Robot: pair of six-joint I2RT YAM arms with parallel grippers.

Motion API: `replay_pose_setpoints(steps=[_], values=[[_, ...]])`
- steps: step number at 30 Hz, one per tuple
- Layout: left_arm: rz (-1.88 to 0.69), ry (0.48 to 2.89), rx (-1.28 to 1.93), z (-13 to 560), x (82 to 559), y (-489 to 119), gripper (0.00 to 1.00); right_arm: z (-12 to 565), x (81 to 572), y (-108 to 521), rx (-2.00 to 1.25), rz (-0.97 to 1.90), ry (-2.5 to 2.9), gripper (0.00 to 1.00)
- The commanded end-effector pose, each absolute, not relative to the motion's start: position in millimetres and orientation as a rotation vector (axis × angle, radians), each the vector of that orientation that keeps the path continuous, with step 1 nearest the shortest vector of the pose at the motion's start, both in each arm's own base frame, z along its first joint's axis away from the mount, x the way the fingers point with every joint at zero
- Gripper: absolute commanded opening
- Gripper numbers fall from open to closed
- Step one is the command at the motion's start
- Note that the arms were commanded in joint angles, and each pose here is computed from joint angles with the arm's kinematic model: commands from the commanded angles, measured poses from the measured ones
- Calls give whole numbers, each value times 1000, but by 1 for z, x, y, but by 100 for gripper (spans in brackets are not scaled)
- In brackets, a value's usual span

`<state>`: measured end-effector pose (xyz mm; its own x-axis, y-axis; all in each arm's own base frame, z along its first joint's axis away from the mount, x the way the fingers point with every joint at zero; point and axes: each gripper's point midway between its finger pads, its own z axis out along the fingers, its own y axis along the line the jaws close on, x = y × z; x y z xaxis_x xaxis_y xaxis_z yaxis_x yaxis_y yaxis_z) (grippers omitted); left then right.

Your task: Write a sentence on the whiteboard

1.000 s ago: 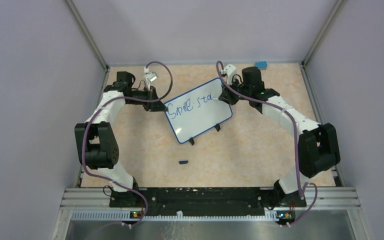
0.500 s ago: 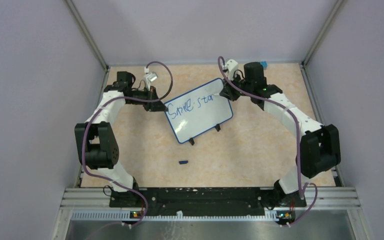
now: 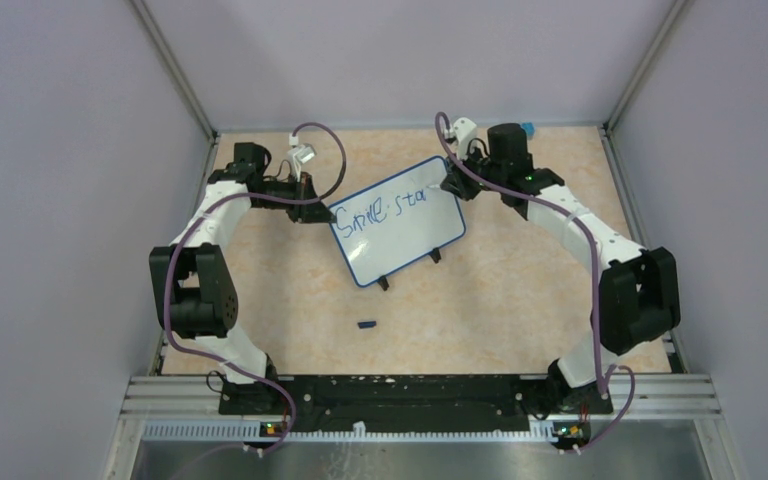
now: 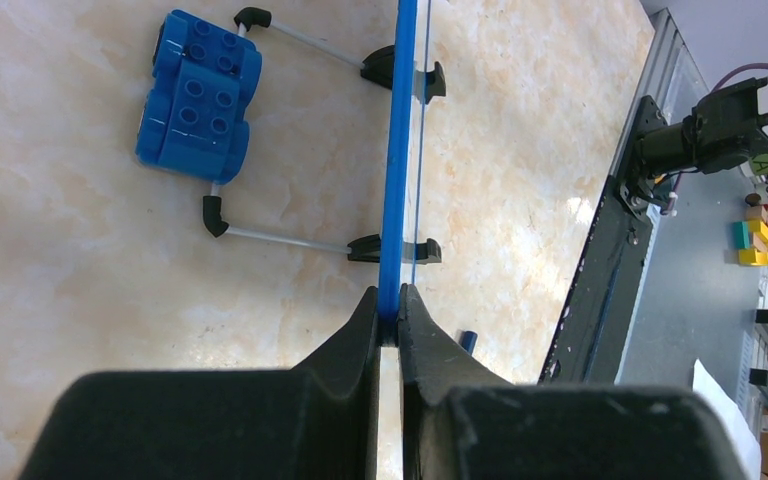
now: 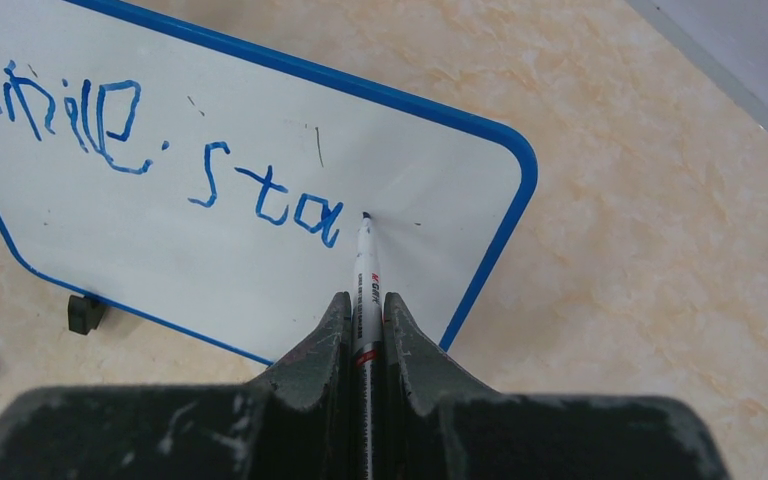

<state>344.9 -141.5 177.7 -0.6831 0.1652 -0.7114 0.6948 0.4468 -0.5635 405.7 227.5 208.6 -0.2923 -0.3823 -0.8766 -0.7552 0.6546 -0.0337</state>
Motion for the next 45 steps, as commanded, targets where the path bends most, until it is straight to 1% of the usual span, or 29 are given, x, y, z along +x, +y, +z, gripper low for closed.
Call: replay_pose_setpoints(steps=[1, 20, 26, 35, 45], values=[[-1124, 2091, 795, 179, 353, -142, 0, 225, 423, 226, -883, 447, 1845, 0], [-1117, 2087, 799, 181, 353, -141, 0, 205, 413, 221, -891, 445, 1883, 0], [-1119, 2088, 796, 181, 353, -141, 0, 211, 416, 217, -886, 411, 1869, 0], [-1119, 2085, 796, 181, 354, -142, 0, 234, 433, 211, -838, 388, 1835, 0], [-1114, 2087, 797, 182, 355, -141, 0, 239, 439, 214, -826, 406, 1822, 0]])
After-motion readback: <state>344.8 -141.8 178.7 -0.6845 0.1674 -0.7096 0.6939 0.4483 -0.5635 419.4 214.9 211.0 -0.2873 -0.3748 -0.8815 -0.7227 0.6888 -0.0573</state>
